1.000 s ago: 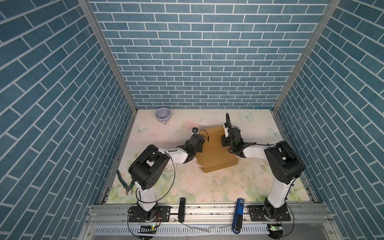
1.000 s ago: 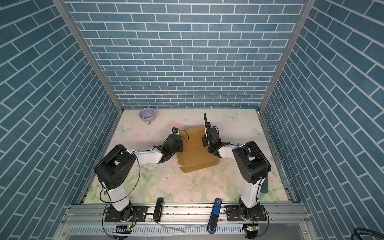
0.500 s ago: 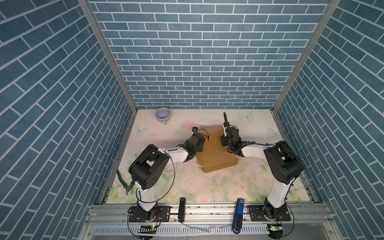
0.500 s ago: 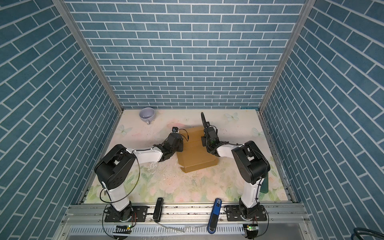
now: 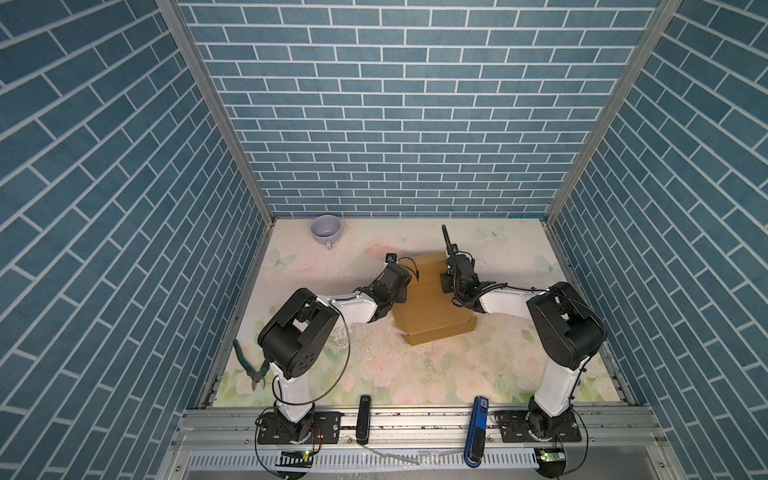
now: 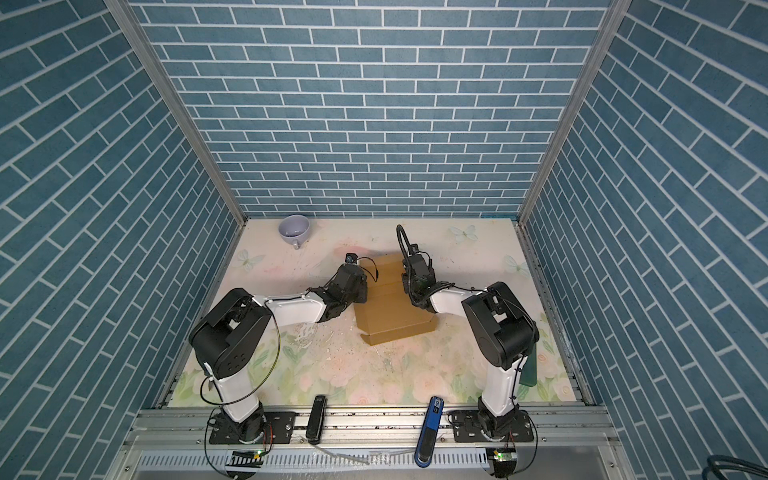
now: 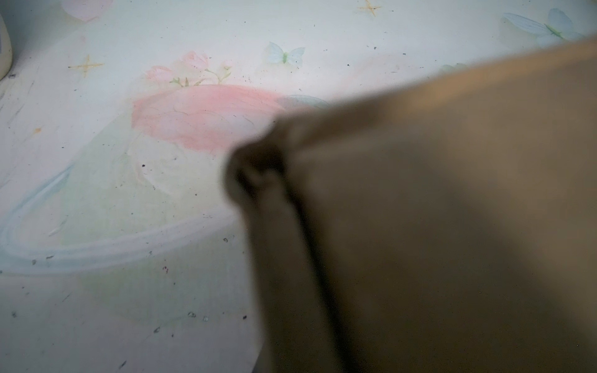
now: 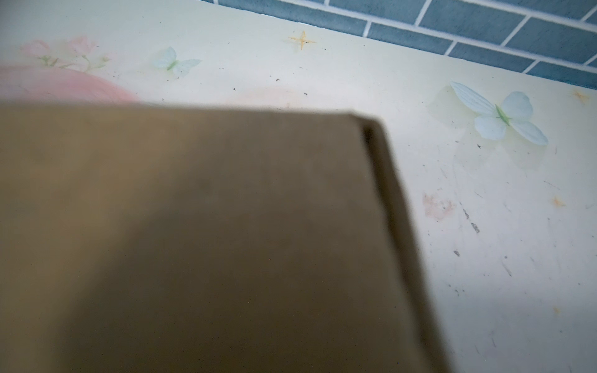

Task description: Fold the paper box

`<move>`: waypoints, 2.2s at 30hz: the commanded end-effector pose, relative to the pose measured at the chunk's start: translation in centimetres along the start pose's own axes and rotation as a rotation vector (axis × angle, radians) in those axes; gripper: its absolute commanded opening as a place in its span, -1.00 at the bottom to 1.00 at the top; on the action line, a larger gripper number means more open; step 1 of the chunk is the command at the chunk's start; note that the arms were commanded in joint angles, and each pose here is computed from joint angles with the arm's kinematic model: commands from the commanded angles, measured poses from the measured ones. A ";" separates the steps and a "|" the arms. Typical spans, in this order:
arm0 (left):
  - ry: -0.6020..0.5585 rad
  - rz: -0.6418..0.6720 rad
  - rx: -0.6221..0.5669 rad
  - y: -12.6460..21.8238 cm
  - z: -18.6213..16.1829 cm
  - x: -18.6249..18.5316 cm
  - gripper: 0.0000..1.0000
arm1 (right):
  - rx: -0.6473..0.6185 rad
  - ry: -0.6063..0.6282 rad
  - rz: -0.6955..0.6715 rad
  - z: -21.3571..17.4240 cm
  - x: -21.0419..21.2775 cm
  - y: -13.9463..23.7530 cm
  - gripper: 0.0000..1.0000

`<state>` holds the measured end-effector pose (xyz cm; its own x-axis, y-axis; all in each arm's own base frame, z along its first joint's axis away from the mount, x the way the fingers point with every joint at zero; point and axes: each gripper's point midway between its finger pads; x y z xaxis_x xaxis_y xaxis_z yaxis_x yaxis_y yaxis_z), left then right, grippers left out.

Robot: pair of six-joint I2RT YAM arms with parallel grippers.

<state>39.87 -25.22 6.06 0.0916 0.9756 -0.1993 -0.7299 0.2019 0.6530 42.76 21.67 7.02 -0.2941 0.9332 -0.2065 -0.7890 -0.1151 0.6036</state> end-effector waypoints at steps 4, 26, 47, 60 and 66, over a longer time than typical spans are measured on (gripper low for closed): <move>-0.037 -0.021 0.108 -0.7 -2.8 -0.4 -0.74 | 0.108 0.061 -0.026 -2.7 -0.1 -0.5 -0.85; -0.043 -0.025 0.122 -0.7 -2.8 -0.5 -0.73 | 0.105 0.042 0.059 -2.9 1.8 -1.7 -0.71; 0.009 -0.049 0.194 -1.2 -1.6 0.3 -0.73 | 0.161 0.059 0.167 -1.1 2.2 2.1 -0.01; -0.064 0.032 0.319 -0.1 -0.2 1.6 -0.74 | 0.164 0.011 0.241 0.4 1.1 9.0 0.20; -0.140 0.115 0.413 0.6 -0.4 2.7 -0.74 | 0.162 -0.024 0.261 0.3 0.4 11.9 0.24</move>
<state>40.95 -24.43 7.40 0.1307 0.9827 -0.1312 -0.5074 0.1800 0.8427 35.65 21.55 15.20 -0.4624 0.8853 -0.0483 -0.6449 -0.2985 0.7035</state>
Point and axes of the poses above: each gripper's point midway between its finger pads, its own y axis back along the fingers, its own x axis along the line the jaws close on, z = x × y, and after that the axes turned 7 degrees about y, right-handed
